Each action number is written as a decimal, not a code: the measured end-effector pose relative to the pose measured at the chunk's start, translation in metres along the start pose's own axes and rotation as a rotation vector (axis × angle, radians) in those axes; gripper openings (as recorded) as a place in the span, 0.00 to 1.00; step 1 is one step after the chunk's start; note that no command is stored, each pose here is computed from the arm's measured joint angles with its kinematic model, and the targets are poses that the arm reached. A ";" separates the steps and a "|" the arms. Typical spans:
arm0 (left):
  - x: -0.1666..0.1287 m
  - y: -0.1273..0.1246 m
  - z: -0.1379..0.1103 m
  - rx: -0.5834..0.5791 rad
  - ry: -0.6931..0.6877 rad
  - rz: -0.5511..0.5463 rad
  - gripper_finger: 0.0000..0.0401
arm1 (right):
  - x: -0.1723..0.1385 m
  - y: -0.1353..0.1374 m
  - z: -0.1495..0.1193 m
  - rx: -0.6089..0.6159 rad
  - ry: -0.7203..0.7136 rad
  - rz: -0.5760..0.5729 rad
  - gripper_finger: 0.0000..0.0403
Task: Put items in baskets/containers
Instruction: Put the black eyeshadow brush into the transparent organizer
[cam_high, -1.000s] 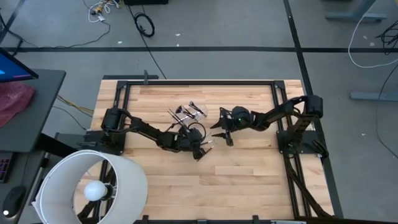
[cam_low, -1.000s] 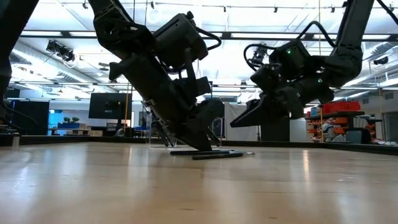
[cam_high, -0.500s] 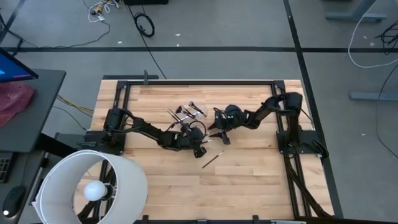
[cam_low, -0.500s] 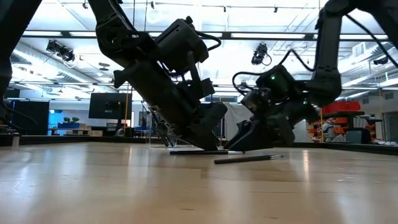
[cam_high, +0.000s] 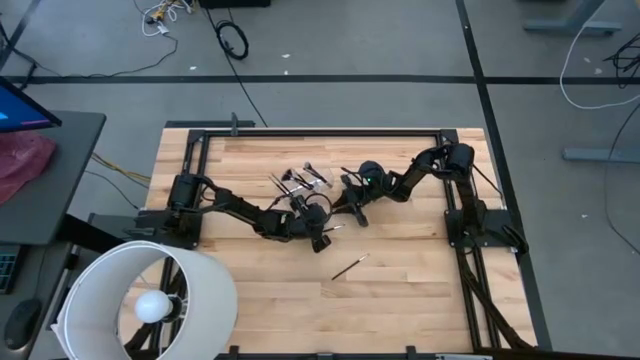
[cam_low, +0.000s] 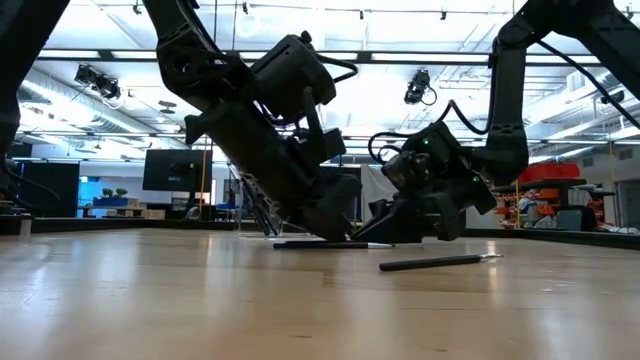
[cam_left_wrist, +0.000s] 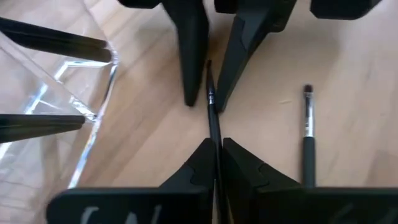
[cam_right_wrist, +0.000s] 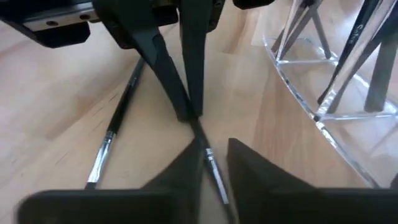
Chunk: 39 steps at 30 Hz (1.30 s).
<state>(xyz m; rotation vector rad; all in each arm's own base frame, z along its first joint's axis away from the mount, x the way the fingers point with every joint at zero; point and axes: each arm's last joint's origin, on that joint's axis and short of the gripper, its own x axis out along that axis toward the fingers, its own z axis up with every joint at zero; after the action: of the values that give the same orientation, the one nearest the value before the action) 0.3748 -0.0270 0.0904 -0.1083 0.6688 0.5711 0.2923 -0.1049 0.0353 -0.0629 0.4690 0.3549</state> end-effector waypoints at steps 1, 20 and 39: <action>0.000 0.000 0.000 0.000 -0.002 0.007 0.07 | 0.000 0.000 0.000 -0.010 0.002 -0.003 0.15; -0.035 -0.001 0.028 0.039 -0.068 -0.033 0.18 | -0.008 0.003 0.016 0.119 0.010 -0.008 0.02; -0.115 0.018 0.063 0.079 -0.100 0.026 0.14 | -0.076 0.042 0.125 -0.285 0.213 -0.402 0.01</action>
<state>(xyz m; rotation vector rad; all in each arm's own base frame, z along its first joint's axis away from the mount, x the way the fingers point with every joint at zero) 0.3263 -0.0479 0.2117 0.0027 0.5957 0.5706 0.2685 -0.0720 0.1822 -0.4692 0.5996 0.0163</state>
